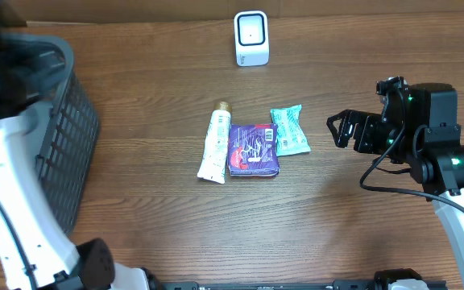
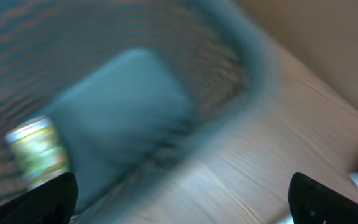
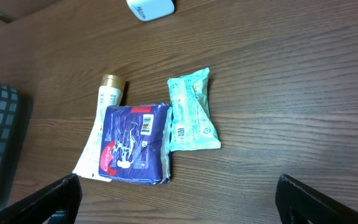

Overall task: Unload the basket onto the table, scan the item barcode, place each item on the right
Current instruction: 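Move the left gripper back into the basket toward the green tea pack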

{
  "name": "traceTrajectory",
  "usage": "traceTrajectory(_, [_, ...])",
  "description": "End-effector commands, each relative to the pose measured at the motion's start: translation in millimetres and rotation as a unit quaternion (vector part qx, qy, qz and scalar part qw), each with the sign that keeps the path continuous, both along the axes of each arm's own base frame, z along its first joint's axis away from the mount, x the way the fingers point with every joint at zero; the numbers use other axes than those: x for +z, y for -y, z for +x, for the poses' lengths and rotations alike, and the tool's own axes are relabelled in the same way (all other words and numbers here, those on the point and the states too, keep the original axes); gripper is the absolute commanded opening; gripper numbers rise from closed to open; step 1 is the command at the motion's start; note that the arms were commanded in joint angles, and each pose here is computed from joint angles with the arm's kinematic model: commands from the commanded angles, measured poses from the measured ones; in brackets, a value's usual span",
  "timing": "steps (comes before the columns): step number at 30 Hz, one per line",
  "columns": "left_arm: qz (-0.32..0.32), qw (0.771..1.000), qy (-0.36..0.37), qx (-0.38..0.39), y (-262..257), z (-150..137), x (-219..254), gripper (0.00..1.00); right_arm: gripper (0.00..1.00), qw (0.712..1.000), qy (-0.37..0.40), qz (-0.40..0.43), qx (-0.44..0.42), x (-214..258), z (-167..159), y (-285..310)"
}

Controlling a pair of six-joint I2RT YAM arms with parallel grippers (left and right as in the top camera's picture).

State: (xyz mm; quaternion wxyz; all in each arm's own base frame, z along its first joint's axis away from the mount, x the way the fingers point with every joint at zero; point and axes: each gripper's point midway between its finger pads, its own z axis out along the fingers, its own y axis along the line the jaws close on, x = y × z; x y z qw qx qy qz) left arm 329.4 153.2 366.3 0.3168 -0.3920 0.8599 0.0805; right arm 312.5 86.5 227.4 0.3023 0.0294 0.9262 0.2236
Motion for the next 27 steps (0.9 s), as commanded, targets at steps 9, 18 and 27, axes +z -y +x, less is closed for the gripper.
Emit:
traceTrajectory(9, [-0.111,0.97,-0.083,0.199,-115,-71,-98,0.97,1.0,1.0,0.013,0.0,0.005,9,3,-2])
traceTrajectory(18, [-0.074,0.954,-0.175,0.233,-137,-97,-174,0.98,1.0,1.0,0.013,0.0,0.005,9,3,-2])
traceTrajectory(27, [-0.073,0.953,-0.202,0.214,-144,-108,-242,1.0,1.0,1.0,0.013,0.0,0.005,9,3,-2])
